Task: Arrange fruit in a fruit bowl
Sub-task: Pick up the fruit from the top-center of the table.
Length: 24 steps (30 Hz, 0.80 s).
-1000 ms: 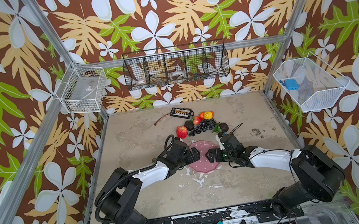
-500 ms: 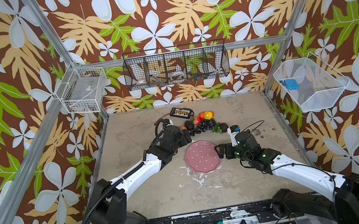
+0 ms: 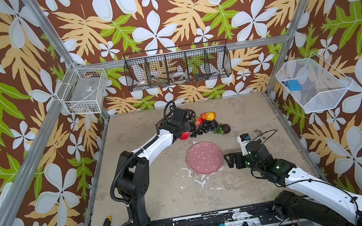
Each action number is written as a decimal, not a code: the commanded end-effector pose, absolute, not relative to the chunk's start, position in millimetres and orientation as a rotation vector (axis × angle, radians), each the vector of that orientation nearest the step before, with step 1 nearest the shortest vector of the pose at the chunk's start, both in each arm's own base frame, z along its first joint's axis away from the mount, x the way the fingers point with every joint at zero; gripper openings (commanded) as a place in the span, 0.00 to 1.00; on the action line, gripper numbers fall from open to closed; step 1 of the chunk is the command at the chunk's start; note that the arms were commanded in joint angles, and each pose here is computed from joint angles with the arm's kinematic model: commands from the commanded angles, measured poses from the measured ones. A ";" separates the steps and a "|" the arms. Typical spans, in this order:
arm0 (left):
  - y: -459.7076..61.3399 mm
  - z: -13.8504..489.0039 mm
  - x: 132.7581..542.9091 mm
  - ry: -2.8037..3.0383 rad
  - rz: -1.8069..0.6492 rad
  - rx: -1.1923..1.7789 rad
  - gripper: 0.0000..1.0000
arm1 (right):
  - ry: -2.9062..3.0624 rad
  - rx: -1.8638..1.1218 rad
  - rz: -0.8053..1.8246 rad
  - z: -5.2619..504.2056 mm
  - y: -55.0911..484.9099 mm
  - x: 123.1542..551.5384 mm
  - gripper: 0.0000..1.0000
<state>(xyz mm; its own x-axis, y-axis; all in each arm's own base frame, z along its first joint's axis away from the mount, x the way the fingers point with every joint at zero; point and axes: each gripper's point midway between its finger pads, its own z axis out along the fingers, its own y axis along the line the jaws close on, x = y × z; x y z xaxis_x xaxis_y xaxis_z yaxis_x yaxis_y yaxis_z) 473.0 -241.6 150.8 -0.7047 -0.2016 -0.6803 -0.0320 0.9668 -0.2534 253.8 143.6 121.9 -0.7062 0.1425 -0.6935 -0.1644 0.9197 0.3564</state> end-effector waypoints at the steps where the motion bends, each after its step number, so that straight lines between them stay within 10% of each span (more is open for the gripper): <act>1: -235.8 142.8 474.8 2.386 -0.214 -0.140 0.49 | 2.309 -0.016 0.500 119.5 140.7 250.1 1.00; 24: -236.8 105.9 493.4 2.473 -0.188 -0.160 0.22 | 2.331 -0.008 0.519 112.0 144.1 249.6 1.00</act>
<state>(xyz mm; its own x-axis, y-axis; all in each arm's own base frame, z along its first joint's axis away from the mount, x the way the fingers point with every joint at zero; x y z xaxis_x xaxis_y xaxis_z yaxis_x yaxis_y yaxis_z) 492.8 -236.9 106.0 -0.7807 -0.1554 -0.6053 -0.0644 0.9834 -0.1694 248.4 140.8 109.7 -0.7325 0.1288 -0.6685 -0.1515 0.9265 0.3445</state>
